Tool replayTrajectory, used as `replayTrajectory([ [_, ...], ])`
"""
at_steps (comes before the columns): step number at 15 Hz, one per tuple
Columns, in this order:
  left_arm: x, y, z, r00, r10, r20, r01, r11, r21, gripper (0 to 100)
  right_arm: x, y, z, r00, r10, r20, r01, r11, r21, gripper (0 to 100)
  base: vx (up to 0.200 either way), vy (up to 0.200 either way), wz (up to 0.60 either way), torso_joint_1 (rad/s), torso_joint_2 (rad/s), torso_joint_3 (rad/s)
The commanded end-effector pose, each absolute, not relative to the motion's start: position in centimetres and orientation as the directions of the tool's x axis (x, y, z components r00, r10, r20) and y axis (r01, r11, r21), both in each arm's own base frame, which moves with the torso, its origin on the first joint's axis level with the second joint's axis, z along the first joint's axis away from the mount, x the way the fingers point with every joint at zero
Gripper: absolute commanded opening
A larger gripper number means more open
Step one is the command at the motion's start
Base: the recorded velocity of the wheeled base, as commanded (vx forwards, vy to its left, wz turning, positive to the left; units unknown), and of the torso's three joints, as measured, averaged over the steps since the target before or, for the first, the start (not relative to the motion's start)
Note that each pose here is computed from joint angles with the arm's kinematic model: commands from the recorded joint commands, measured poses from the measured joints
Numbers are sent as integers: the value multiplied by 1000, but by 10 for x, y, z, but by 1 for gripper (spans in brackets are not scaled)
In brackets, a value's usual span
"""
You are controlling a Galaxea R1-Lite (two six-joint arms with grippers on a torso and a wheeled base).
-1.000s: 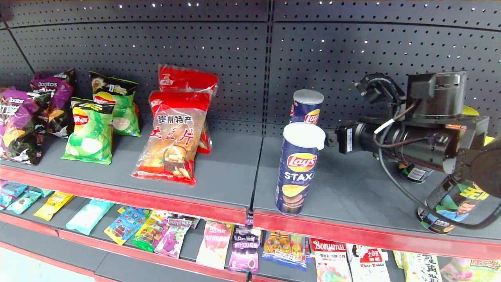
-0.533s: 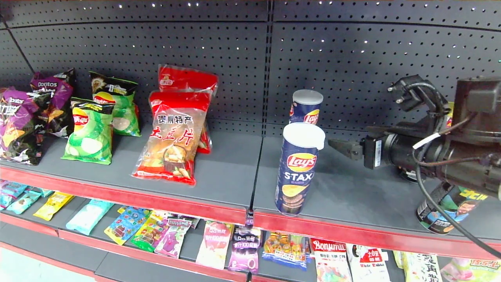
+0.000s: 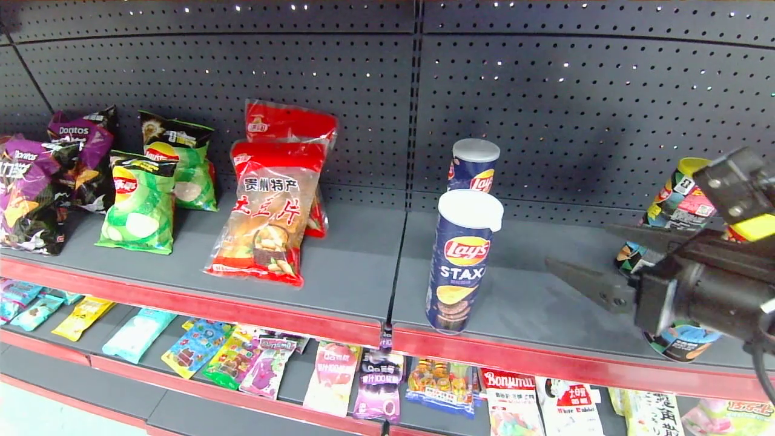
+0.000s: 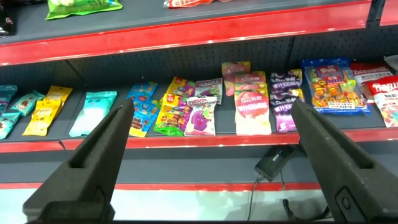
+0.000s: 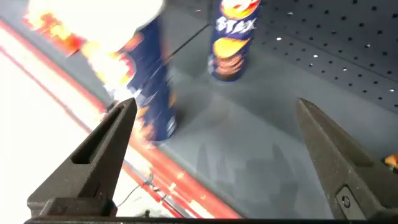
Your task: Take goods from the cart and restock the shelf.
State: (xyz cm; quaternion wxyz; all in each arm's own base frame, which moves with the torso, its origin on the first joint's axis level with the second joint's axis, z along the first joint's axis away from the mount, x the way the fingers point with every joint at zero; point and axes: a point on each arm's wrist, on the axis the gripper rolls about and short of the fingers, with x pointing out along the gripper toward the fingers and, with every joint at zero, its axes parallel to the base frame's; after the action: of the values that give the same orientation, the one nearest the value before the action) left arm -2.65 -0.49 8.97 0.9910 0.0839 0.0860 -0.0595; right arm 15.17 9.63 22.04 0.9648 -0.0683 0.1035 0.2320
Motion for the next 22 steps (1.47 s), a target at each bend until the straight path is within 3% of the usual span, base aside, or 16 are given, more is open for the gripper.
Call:
replayTrajectory([
  [1,-26,-5,90,976,-117,-185,147,977,155,100,101,71,207,853,492,-173,-514,849,-124,100,0,0,0,0,0,0],
  [4,-26,-5,90,976,-117,-185,147,977,155,100,58,38,181,877,470,-103,-481,861,-164,100,0,0,0,0,0,0],
  [6,-26,-5,90,975,-123,-187,153,976,154,100,36,14,178,951,301,-77,-310,934,-178,100,0,0,0,0,0,0],
  [8,-25,-4,90,969,-152,-194,182,972,151,100,21,1,180,993,44,-113,-65,981,-185,100,0,0,0,0,0,0],
  [10,-24,-4,90,965,-156,-210,187,973,136,100,11,-3,175,989,-66,-129,47,989,-139,100,0,0,0,0,0,0],
  [22,-25,-4,90,966,-161,-203,185,977,109,100,3,-4,161,990,-68,-123,42,977,-208,100,0,0,-50,-1,0,0],
])
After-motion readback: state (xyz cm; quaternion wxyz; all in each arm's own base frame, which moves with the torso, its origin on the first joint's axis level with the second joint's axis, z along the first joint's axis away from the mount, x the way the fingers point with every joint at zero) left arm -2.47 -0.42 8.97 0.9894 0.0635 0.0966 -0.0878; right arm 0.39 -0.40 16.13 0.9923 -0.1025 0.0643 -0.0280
